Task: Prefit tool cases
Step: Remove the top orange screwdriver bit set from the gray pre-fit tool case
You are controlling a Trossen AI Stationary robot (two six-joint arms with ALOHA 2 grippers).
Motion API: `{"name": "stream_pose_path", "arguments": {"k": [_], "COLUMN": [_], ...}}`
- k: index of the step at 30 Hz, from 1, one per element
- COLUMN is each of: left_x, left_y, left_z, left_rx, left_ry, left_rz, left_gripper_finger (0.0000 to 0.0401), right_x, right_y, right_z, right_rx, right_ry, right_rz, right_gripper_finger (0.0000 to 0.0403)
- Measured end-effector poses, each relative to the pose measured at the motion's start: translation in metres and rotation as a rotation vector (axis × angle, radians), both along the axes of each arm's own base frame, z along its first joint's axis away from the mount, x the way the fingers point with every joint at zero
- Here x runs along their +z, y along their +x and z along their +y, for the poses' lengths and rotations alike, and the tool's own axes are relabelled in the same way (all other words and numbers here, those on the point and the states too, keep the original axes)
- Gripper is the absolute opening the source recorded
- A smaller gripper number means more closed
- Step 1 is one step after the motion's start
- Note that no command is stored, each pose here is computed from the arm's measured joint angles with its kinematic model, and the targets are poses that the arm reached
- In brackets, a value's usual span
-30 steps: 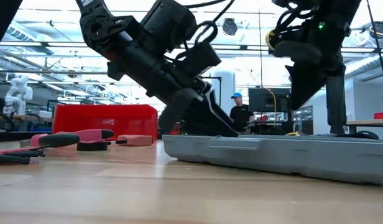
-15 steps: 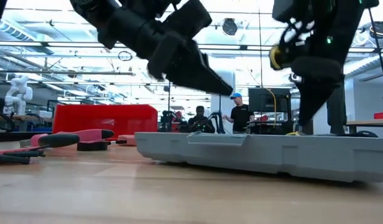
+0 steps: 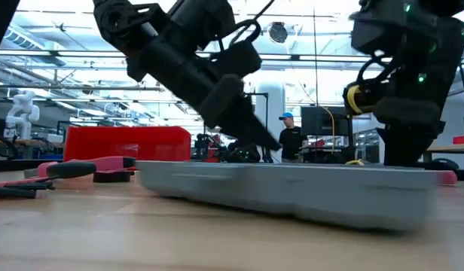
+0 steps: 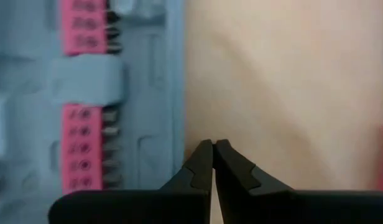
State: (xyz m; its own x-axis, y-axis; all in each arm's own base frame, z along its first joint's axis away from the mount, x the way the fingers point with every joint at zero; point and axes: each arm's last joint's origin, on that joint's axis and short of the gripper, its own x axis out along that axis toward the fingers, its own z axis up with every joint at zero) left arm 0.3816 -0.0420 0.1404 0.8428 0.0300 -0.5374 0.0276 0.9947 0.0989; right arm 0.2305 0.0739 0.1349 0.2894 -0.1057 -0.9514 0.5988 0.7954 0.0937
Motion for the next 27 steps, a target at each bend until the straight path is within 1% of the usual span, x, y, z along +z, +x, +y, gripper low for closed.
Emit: {"name": "stream_pose_path", "arguments": {"k": [3, 7, 14, 16, 18, 22, 25, 27], "left_x": [0.003, 0.004, -0.009, -0.014, -0.016, -0.016, -0.016, -0.020], "left_y": [0.002, 0.002, 0.000, 0.002, 0.005, 0.007, 0.007, 0.008], "left_z": [0.005, 0.010, 0.008, 0.007, 0.004, -0.001, 0.000, 0.000], "left_rx": [0.020, 0.040, 0.050, 0.056, 0.062, 0.049, 0.050, 0.059], "left_ry": [-0.002, -0.011, -0.023, -0.041, -0.064, -0.070, -0.070, -0.064], "left_rz": [-0.037, -0.035, 0.042, 0.033, -0.004, -0.036, -0.037, -0.036], "left_gripper_finger": [0.0202, 0.0202, 0.0202, 0.0202, 0.0202, 0.0202, 0.0202, 0.0202], "right_x": [0.003, 0.004, 0.005, 0.005, 0.006, 0.007, 0.014, 0.021], "right_y": [0.002, 0.004, 0.000, 0.000, -0.001, 0.000, 0.006, 0.014], "right_z": [0.011, 0.020, 0.026, 0.027, 0.026, 0.025, 0.028, 0.031], "right_rx": [0.041, 0.048, -0.001, -0.008, -0.018, -0.035, 0.003, 0.048], "right_ry": [0.065, 0.084, -0.012, -0.052, -0.093, -0.147, -0.159, -0.158], "right_rz": [-0.030, -0.076, -0.126, -0.144, -0.160, -0.179, -0.211, -0.257], "right_gripper_finger": [0.0001, 0.0001, 0.0000, 0.0000, 0.0000, 0.0000, 0.0000, 0.0000]}}
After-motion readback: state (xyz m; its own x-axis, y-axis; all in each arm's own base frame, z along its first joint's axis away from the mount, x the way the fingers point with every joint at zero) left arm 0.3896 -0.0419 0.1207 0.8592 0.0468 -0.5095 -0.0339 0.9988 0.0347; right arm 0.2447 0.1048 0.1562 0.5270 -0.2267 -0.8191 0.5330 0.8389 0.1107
